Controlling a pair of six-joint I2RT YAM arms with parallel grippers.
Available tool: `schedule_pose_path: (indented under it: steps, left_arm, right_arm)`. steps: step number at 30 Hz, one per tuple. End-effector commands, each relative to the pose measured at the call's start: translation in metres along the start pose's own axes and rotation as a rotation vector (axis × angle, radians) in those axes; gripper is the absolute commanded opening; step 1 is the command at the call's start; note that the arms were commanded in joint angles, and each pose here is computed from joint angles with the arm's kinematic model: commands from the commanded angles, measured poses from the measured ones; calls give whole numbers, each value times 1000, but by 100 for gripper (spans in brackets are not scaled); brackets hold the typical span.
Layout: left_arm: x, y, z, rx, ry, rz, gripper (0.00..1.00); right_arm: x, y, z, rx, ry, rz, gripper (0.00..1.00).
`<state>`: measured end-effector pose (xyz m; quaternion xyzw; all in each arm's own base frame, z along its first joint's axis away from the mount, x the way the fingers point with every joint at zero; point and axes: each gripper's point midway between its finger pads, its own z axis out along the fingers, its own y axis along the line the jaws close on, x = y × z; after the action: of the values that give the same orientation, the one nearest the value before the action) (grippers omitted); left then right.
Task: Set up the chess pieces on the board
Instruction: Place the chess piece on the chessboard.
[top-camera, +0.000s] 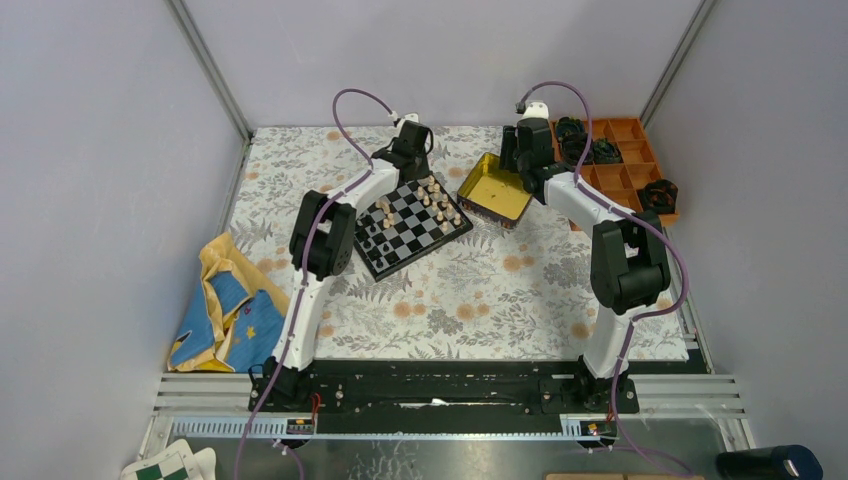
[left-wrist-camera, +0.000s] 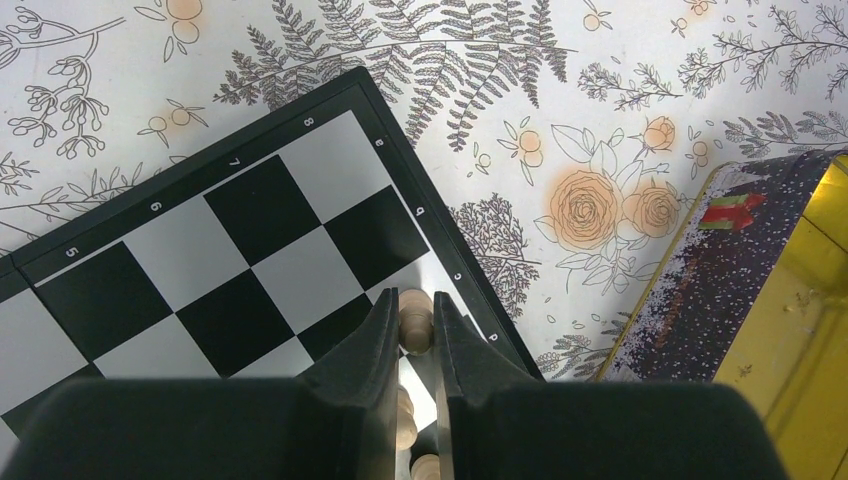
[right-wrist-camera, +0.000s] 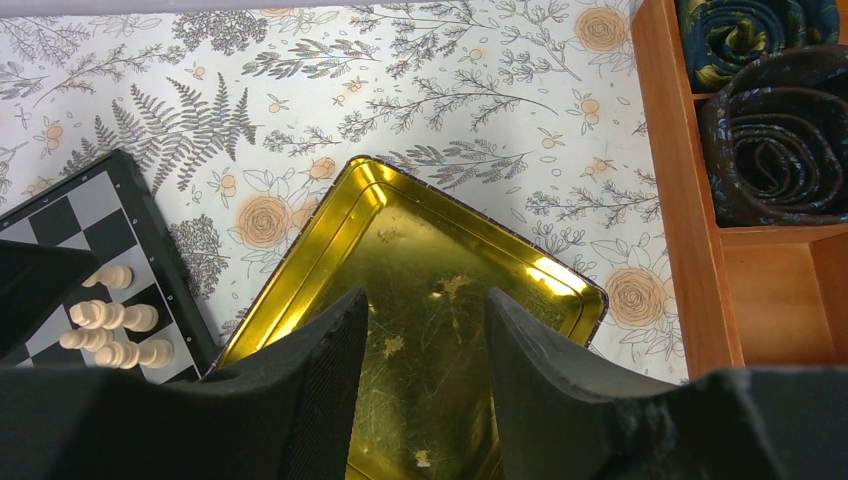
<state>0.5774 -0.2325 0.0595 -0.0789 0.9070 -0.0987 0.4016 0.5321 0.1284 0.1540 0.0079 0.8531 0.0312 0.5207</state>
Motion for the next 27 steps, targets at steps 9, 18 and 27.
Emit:
schedule_pose_path:
  steps: [9,18,27]
  left_arm:
    - [-12,-6,-1,1,-27,13,32]
    - [-36,-17,-13,26,-80,1,36]
    - [-78,-12,-59,-1,-194,-65,36]
  right_arm:
    - [-34,5,-5,-31,-81,26,53]
    - [-43,4,-11,-33,-98,18,53]
    - [-58,3,-22,-30,-130,9,53]
